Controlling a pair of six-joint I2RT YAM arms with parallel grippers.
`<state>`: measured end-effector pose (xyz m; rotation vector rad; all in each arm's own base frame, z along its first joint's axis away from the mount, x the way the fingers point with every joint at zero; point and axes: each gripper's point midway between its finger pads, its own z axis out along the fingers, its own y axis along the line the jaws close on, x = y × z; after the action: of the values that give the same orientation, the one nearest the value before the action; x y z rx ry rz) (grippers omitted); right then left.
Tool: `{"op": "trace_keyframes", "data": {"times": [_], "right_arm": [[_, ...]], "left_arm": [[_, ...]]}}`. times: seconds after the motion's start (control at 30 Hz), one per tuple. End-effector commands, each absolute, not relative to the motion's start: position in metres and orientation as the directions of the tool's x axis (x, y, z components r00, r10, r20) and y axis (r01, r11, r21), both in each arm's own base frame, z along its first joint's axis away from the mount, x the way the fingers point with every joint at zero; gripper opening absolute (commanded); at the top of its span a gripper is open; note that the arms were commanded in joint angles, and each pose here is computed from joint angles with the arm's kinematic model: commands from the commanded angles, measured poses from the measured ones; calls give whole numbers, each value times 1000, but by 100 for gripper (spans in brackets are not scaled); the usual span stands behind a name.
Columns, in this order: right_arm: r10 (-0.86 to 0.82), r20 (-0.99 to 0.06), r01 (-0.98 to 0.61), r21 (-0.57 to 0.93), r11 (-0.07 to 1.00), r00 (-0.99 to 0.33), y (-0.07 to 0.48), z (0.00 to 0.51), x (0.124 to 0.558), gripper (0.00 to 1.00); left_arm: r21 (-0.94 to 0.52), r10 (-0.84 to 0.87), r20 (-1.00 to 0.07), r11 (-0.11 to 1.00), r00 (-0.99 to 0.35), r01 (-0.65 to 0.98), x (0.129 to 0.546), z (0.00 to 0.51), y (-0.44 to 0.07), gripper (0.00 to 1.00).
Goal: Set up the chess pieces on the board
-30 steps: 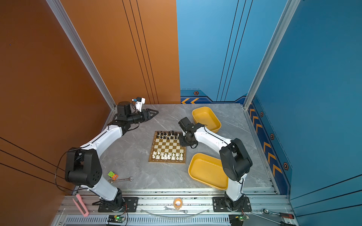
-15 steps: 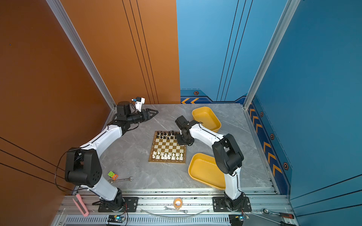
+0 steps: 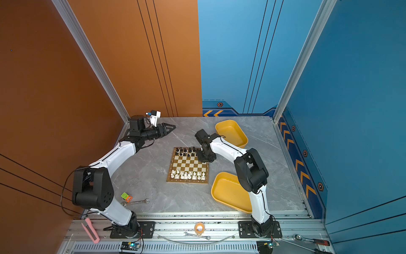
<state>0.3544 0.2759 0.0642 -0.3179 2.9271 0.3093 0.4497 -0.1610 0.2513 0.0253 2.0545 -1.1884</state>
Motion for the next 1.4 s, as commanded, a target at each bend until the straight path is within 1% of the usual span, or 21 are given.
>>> {"op": "trace_keyframes", "data": {"times": [0.0, 0.37, 0.5, 0.57, 0.9, 1.23, 1.37], "right_arm": [[-200, -181, -228, 153, 962, -963, 269, 63, 357, 27], [-196, -180, -223, 145, 964, -964, 266, 62, 362, 25], [-199, -182, -227, 150, 962, -963, 267, 63, 362, 23], [-201, -156, -223, 142, 964, -967, 267, 51, 361, 22], [-203, -151, -224, 144, 964, -968, 268, 49, 362, 20], [-197, -165, -223, 154, 963, -966, 269, 56, 366, 21], [-196, -171, -223, 155, 962, -966, 269, 59, 367, 23]], "left_arm": [[-715, -336, -647, 580, -684, 392, 446, 265, -154, 55], [-716, -342, -646, 581, -682, 387, 445, 265, -151, 55], [-715, -345, -647, 584, -680, 384, 445, 265, -149, 54], [-716, -346, -646, 585, -680, 382, 445, 264, -148, 54], [-714, -352, -647, 592, -676, 375, 441, 264, -144, 54], [-715, -352, -646, 590, -677, 376, 442, 263, -144, 54], [-715, -353, -646, 591, -677, 374, 442, 263, -143, 54]]}}
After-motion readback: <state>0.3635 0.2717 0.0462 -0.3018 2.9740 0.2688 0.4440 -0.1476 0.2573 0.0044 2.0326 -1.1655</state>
